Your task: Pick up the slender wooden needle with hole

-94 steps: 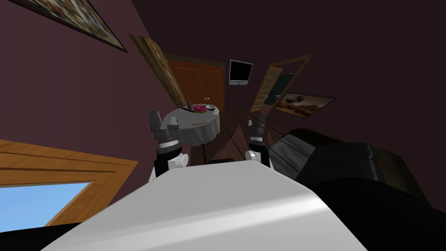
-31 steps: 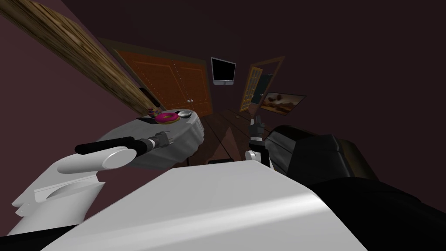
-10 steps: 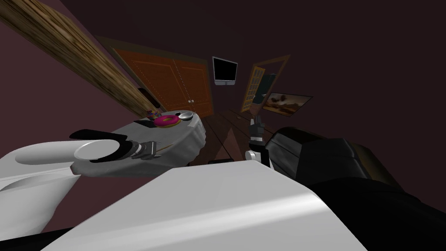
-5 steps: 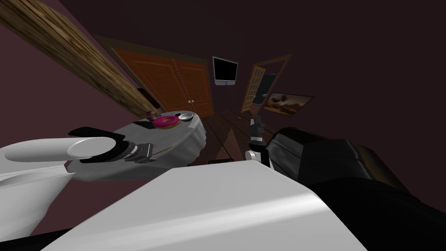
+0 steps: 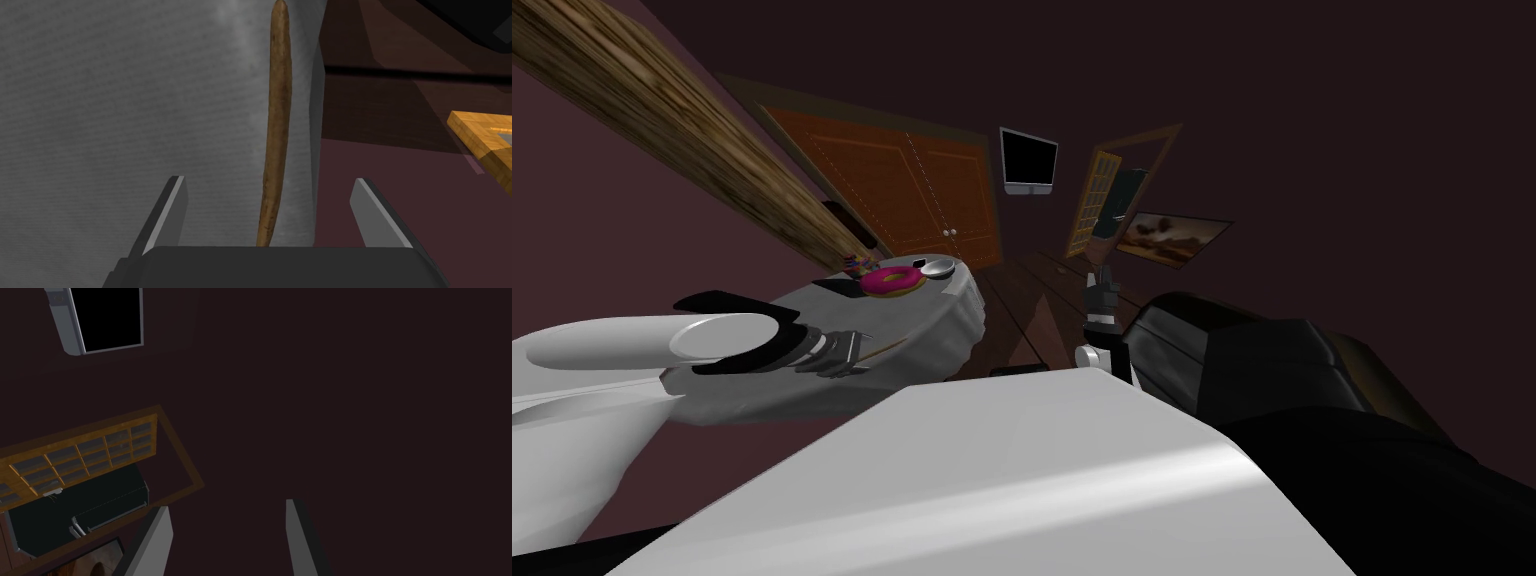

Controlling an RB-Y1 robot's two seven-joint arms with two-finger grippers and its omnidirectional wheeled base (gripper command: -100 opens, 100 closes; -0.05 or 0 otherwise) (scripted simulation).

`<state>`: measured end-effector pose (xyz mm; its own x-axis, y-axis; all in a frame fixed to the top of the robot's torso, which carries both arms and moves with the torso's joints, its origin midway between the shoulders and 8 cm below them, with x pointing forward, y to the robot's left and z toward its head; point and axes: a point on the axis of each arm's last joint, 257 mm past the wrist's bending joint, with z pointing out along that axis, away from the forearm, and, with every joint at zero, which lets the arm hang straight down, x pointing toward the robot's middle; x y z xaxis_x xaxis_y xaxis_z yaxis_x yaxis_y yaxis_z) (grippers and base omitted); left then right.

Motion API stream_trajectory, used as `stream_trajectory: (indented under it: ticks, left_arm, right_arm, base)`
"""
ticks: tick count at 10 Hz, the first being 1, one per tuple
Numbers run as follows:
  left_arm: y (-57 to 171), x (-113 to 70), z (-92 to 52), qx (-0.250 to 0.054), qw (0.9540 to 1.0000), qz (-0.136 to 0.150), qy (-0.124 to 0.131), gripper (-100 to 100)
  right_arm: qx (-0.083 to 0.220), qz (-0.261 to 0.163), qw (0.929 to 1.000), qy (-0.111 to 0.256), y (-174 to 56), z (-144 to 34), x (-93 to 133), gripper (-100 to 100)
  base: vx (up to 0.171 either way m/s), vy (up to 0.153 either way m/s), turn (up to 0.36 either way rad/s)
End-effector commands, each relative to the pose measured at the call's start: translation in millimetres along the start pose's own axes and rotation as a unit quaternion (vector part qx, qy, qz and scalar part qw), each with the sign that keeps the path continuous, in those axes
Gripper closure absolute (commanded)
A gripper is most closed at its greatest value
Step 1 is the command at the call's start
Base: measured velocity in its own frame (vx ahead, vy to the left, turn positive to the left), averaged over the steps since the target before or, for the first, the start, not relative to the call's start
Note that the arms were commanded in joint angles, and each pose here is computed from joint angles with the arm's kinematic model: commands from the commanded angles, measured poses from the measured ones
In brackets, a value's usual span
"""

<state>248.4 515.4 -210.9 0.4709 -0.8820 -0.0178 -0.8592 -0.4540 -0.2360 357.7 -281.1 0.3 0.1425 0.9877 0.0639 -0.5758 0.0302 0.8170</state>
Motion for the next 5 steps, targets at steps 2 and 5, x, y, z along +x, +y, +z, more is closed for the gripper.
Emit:
stream_trajectory:
  ticks: [2,5]
  left_arm:
    - [-1.9,-5.3,17.5,0.001,1.0000,-0.004,-0.001,-100]
    - [-1.3,-5.8,13.5,0.001,1.0000,-0.003,-0.001,100]
  right_arm:
    - [0.000,0.000,1.0000,0.000,0.0,0.0,0.0,0]
    - [0.000,0.000,1.0000,0.000,0.0,0.0,0.0,0]
  base:
    - [-0.010,-0.009,-0.047]
    - [-0.002,-0.001,-0.002]
